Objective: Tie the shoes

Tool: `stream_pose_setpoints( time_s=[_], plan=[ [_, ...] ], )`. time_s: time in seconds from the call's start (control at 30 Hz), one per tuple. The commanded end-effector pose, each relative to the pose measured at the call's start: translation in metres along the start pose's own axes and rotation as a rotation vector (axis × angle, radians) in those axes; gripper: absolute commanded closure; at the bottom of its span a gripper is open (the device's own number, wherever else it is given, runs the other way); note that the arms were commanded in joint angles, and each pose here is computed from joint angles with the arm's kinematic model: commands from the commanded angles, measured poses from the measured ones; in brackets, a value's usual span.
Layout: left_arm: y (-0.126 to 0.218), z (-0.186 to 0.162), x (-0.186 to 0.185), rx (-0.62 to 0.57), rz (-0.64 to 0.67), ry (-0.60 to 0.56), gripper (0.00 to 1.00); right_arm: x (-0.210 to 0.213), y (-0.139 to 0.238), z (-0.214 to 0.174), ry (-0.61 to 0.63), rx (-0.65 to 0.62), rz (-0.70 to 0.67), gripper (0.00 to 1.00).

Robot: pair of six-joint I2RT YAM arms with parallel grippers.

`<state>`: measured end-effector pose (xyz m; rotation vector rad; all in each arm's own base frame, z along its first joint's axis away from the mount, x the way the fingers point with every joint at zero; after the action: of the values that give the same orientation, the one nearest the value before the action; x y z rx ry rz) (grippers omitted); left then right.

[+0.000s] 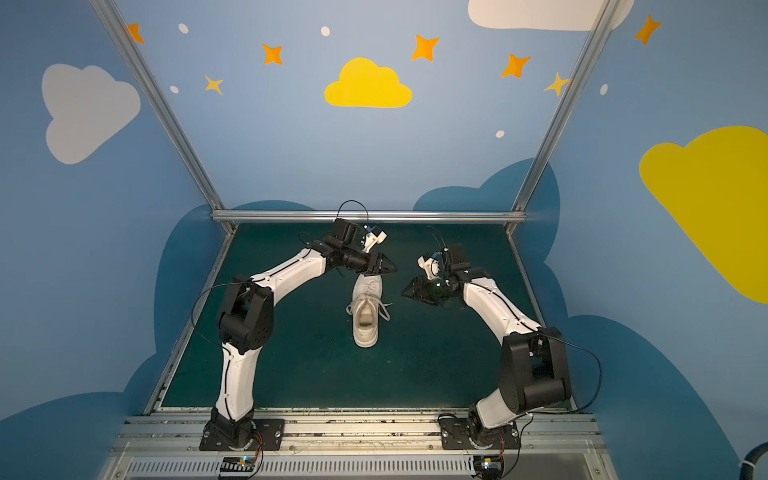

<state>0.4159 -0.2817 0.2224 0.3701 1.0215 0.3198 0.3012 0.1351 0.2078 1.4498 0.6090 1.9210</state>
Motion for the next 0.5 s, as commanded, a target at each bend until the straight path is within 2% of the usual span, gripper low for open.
stream_pose_setpoints(
  time_s=[0.0,0.03,0.07,0.1,0.23,0.47],
  plan=[
    [0.044,0.006,-0.01,-0.089,0.048,-0.073,0.39,-0.004,0.004,-0.003,0.0,-0.02,-0.047,0.5],
    [0.055,0.005,-0.008,-0.116,0.064,-0.08,0.36,-0.005,0.005,-0.003,0.003,-0.031,-0.06,0.49],
    [0.066,0.003,-0.006,-0.144,0.082,-0.087,0.26,-0.005,0.007,-0.003,0.01,-0.043,-0.07,0.46],
    [0.079,0.001,-0.005,-0.178,0.098,-0.095,0.01,-0.006,0.008,-0.003,0.019,-0.057,-0.086,0.4],
    [0.125,-0.012,0.004,-0.29,0.167,-0.09,0.0,-0.01,0.014,-0.004,0.031,-0.104,-0.157,0.18],
    [0.192,-0.053,0.028,-0.478,0.386,-0.045,0.0,-0.024,0.034,-0.012,0.055,-0.28,-0.355,0.14]
  ],
)
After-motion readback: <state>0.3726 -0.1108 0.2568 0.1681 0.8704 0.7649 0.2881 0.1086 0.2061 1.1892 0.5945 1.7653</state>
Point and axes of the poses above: each gripper's point midway between its finger pads, its own y axis back along the fingers, its own x axis along the line the jaws close on, z = x × y, the point moved 9 cm from there along y, back along the fingers, and after that the axes turned 1 degree about -y, right-handed, at the moved point
